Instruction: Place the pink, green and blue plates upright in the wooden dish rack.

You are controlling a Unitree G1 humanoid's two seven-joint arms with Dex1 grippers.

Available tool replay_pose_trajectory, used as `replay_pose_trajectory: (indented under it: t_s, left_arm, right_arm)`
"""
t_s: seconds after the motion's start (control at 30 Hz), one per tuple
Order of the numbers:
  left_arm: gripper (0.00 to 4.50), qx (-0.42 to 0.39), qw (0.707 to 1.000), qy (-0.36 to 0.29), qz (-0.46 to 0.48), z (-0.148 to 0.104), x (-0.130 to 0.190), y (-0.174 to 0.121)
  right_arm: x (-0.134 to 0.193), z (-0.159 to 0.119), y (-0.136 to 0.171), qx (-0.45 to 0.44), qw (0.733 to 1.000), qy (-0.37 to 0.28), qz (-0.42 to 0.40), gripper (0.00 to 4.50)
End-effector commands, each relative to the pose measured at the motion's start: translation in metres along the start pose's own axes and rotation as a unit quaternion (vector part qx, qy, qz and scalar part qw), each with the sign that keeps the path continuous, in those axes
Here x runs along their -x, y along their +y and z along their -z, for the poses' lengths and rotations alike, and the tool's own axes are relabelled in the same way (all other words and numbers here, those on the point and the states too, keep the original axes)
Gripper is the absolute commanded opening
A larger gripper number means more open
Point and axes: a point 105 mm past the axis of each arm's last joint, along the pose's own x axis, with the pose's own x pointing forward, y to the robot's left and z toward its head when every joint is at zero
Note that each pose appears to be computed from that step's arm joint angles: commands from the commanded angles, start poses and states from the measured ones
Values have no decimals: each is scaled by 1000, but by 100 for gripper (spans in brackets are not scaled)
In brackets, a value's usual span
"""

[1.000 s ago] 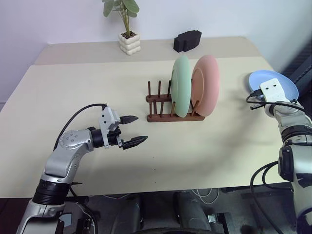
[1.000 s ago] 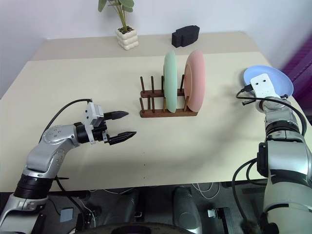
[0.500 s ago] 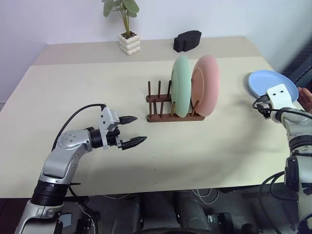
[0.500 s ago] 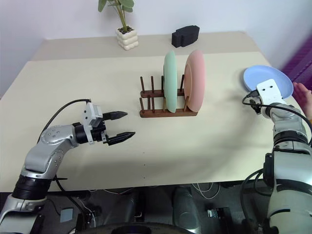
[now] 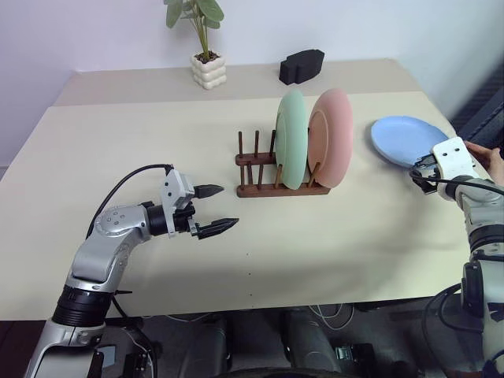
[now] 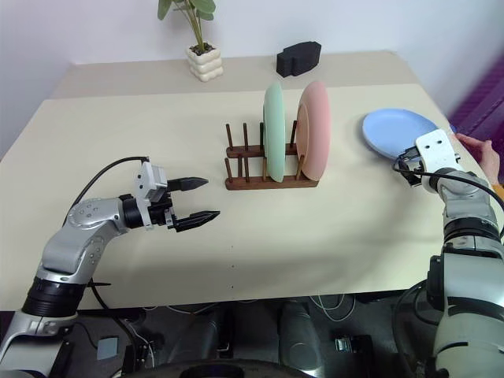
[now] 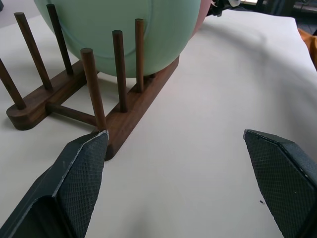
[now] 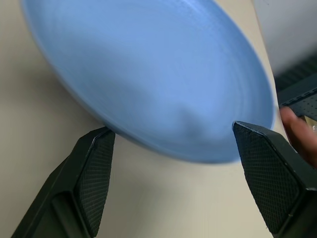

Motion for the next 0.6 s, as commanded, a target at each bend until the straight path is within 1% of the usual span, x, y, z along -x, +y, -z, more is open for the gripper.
replay_pose_trajectory:
  t_s: [0.03,0.13,0.27,0.37,0.6]
  left_arm:
    - [450,-12,1000,-13,1,-8,0,-1]
    - [450,-10,1000,-12,-1,-7,1,-1]
    - [450,-10,1000,-11,-1,-6,1,-1]
    - [450,-11,1000,-11,0,-7,0,0]
    - [450,-14,1000,-12,0,-8,-1,2]
  right_arm:
    - [6,-21,-19,19,999,-36,18,382]
    - [8,-22,-18,39,999,-37,3,382]
    - [8,-25,-9,99,994,-34,-39,382]
    - [6,-27,0,106,991,-32,-70,382]
    - [-1,-27,20,117,985,-5,-128,382]
